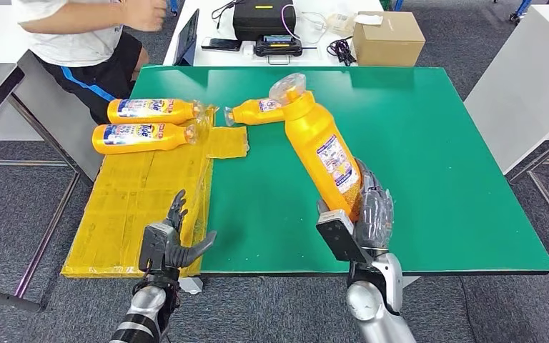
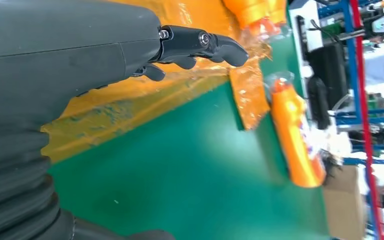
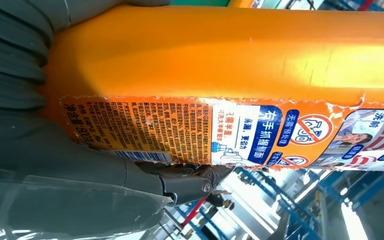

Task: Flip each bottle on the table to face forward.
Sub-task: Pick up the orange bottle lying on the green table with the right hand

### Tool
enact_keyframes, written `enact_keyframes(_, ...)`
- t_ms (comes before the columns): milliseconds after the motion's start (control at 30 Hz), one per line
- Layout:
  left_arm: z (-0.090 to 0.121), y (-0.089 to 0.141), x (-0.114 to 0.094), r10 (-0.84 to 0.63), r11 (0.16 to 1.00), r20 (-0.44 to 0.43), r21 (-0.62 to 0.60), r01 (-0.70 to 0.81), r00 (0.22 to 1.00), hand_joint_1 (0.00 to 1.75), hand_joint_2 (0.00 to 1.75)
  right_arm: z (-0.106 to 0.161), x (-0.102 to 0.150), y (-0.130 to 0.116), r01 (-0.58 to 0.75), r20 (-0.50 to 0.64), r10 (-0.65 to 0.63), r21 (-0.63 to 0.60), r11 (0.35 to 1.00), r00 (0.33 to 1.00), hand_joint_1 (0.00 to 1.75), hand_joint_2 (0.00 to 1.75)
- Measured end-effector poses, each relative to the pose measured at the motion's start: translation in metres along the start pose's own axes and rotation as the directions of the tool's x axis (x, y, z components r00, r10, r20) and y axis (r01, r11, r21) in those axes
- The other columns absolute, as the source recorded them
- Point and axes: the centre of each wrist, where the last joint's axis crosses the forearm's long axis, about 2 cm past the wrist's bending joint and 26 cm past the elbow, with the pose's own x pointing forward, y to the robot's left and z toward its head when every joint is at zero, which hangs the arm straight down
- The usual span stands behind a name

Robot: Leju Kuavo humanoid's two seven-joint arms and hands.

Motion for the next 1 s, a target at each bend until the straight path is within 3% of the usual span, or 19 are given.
enact_keyframes(233,-0.002,-0.009,0.019,0.194,0.975,0.034,-0.115,-0.189,0.980,0.00,1.75,0.011,-0.006,0.000,0.052,-0.017,-0.051,0.003,0.999,0.999,1.75,1.75)
enact_keyframes(433,-0.004,-0.021,0.043,0.444,0.867,0.026,-0.262,-0.423,0.895,0.00,1.75,0.031,-0.008,0.024,0.091,-0.029,-0.088,0.118,0.989,0.996,1.75,1.75)
enact_keyframes(833,-0.002,-0.029,0.053,0.478,0.839,0.036,-0.313,-0.444,0.878,0.00,1.75,0.049,-0.005,0.049,0.129,-0.073,-0.115,0.212,0.969,0.991,1.75,1.75)
enact_keyframes(1000,-0.005,-0.030,0.055,0.487,0.839,0.018,-0.288,-0.462,0.873,0.00,1.75,0.061,0.005,0.075,0.161,-0.089,-0.139,0.318,0.934,0.986,1.75,1.75)
